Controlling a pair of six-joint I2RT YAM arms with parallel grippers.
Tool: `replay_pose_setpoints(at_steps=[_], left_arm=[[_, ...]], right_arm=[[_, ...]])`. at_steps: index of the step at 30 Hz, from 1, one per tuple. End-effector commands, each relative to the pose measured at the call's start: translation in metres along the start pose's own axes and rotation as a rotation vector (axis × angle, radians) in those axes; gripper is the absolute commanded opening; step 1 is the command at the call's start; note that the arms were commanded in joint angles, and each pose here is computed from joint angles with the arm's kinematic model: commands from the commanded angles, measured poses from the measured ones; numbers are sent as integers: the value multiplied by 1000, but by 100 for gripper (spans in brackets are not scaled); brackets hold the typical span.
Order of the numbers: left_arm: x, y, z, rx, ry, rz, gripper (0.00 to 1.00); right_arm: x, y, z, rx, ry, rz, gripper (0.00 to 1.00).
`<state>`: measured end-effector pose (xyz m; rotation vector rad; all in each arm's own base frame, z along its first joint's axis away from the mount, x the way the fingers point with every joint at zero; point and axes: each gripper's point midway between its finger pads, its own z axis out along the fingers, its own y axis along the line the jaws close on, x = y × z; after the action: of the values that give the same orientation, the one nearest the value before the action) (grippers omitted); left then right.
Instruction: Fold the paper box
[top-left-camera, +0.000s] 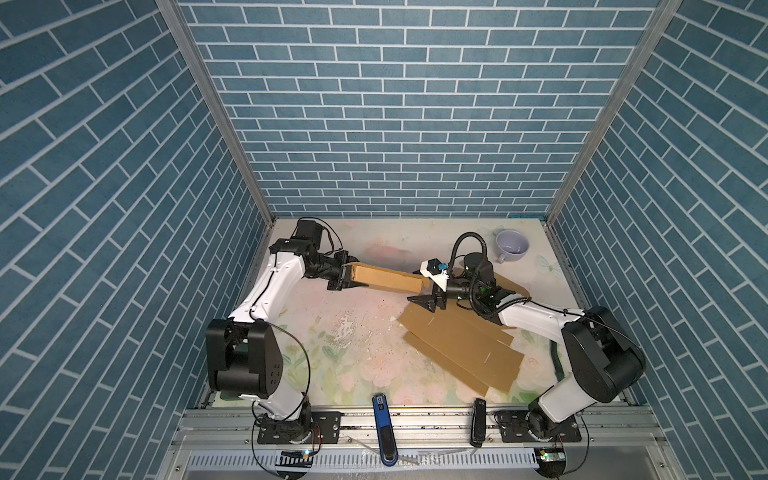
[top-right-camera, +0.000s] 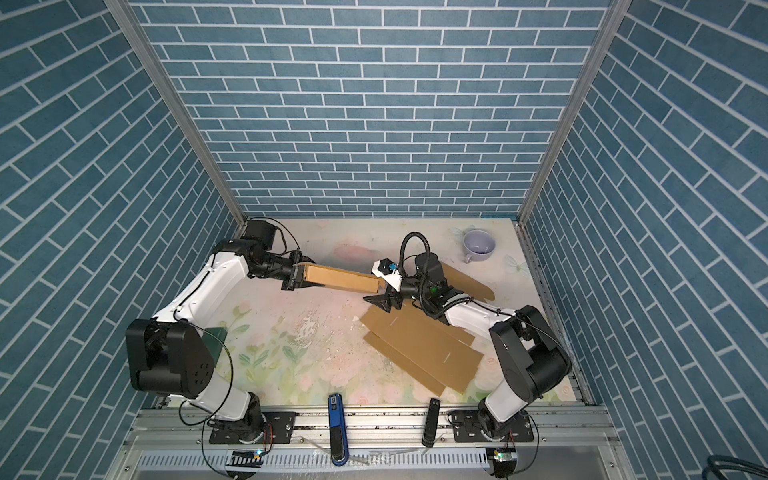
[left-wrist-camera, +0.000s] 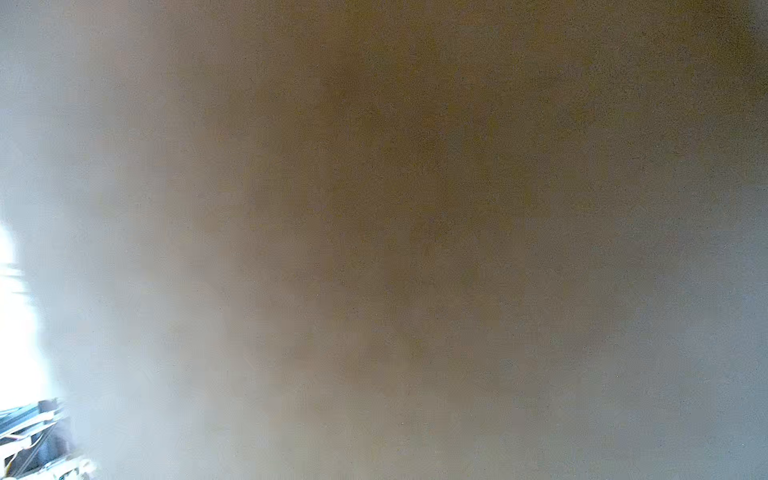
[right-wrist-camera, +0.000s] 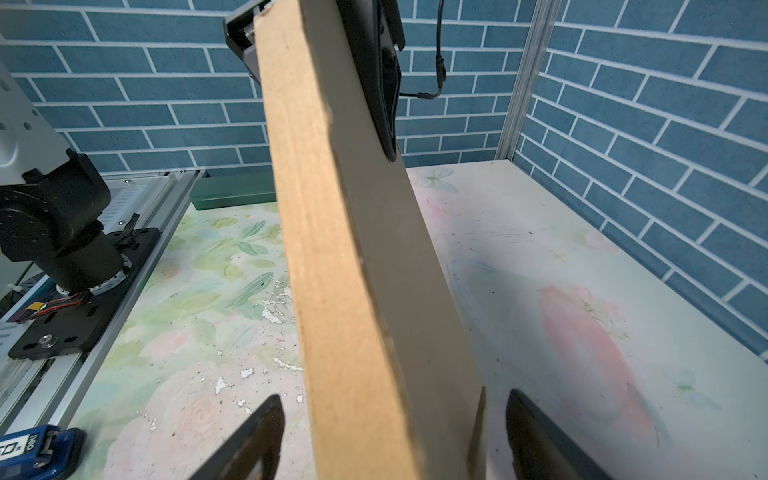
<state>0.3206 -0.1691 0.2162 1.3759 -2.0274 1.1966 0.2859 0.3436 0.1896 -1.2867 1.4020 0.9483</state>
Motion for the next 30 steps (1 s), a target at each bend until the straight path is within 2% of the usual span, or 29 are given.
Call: replay_pose_setpoints(at_steps=[1, 12, 30], left_arm=[[7, 1, -3, -7, 34, 10, 6], [6, 1, -1, -7, 52, 21, 5], [2, -2, 3, -9, 60, 28, 5]], right_arm=[[-10, 4, 4, -22, -70, -32, 80], [-16, 11, 9, -63, -111, -19, 68], [-21, 18, 14, -108, -128, -6, 60]])
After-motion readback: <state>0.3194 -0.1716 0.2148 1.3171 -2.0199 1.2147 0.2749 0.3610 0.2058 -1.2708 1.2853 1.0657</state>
